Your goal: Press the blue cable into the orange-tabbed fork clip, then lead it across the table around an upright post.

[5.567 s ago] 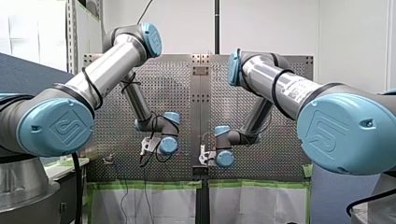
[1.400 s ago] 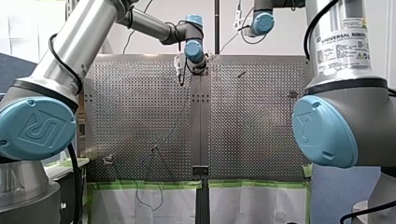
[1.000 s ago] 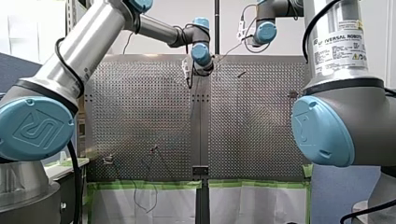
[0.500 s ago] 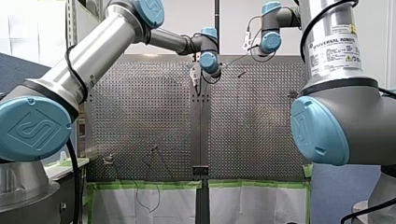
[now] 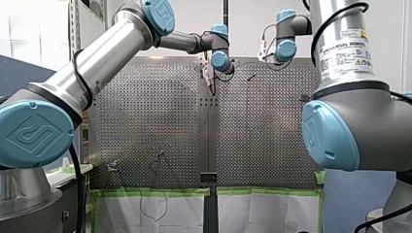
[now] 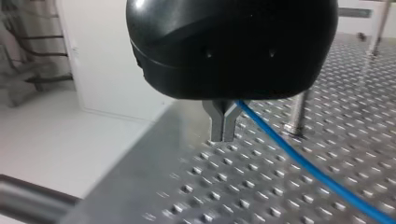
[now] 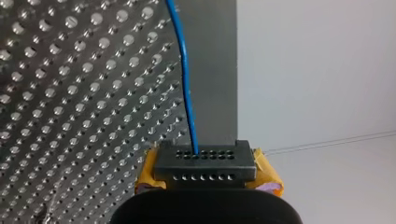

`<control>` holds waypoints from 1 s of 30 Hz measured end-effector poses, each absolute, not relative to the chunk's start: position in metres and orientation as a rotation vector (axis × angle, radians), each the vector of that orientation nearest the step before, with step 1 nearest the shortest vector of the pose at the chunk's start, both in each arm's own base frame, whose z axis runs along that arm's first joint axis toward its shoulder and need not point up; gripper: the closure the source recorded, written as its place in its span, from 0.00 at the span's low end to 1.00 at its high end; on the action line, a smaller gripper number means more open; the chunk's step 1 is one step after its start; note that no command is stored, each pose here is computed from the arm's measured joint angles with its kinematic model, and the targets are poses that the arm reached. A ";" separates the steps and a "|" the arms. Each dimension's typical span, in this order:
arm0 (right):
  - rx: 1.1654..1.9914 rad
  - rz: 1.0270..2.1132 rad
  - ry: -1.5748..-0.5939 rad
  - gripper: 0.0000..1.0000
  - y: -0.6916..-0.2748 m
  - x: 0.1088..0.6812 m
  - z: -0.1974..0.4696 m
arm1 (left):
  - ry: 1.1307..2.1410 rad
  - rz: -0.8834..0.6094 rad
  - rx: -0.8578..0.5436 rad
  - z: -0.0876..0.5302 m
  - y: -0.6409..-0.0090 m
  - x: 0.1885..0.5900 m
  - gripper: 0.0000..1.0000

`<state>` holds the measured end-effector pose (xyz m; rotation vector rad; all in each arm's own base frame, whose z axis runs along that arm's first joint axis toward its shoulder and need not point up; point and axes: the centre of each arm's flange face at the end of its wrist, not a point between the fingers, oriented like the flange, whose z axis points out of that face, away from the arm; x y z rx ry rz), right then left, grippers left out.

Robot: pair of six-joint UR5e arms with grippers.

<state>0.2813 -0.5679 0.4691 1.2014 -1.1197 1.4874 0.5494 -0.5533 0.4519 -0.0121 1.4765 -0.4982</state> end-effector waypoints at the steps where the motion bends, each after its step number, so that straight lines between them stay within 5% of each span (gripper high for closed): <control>1: 1.201 1.484 -1.123 1.00 -0.569 0.280 0.468 | 1.470 -0.503 -0.013 0.455 -0.554 0.550 1.00; 14: 1.202 1.441 -1.164 1.00 -0.591 0.259 0.445 | 1.381 -0.538 -0.037 0.478 -0.556 0.557 1.00; 30: 1.225 1.407 -1.198 1.00 -0.609 0.247 0.417 | 1.441 -0.508 0.031 0.407 -0.558 0.568 1.00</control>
